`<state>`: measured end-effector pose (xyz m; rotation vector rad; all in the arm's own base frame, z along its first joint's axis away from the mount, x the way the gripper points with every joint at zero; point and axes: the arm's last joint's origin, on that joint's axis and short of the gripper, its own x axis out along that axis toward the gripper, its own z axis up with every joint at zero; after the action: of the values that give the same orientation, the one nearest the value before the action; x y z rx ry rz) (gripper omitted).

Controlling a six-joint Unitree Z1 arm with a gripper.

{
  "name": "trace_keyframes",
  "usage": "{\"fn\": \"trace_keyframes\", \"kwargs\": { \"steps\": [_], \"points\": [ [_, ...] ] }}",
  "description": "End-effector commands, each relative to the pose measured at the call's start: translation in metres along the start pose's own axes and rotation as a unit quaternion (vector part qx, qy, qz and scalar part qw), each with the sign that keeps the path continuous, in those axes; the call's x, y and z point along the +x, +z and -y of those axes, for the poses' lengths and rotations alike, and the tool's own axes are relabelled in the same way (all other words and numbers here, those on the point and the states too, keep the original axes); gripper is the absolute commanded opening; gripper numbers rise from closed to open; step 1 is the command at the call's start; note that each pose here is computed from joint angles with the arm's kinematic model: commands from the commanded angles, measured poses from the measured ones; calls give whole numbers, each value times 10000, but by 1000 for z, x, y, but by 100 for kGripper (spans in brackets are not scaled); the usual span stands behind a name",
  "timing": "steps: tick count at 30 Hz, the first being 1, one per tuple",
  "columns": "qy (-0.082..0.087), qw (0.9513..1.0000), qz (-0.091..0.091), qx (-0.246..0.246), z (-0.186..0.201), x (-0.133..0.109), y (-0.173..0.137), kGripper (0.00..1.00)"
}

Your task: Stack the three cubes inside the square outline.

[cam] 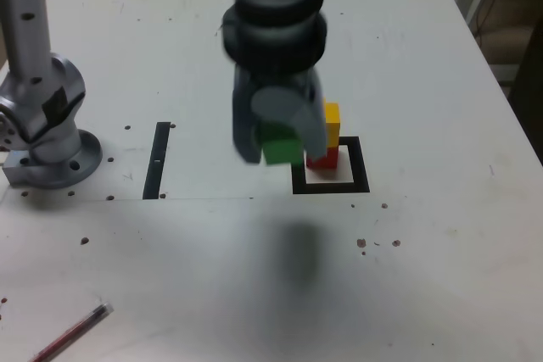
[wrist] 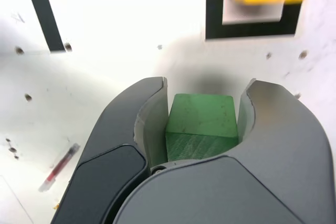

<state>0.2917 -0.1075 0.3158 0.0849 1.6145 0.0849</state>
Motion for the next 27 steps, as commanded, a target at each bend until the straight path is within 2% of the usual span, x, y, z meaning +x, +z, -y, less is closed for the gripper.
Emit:
{"fn": "trace_keyframes", "kwargs": {
  "steps": [1,6,17,27],
  "points": [
    [20,10000,-17,-24,-8,-3,4,18],
    [42,9999,-62,-79,-26,-9,15,18],
    [11,9999,-163,-21,-32,-13,43,18],
    [-2,9997,-251,-59,-62,-19,49,18]
  ]
}}
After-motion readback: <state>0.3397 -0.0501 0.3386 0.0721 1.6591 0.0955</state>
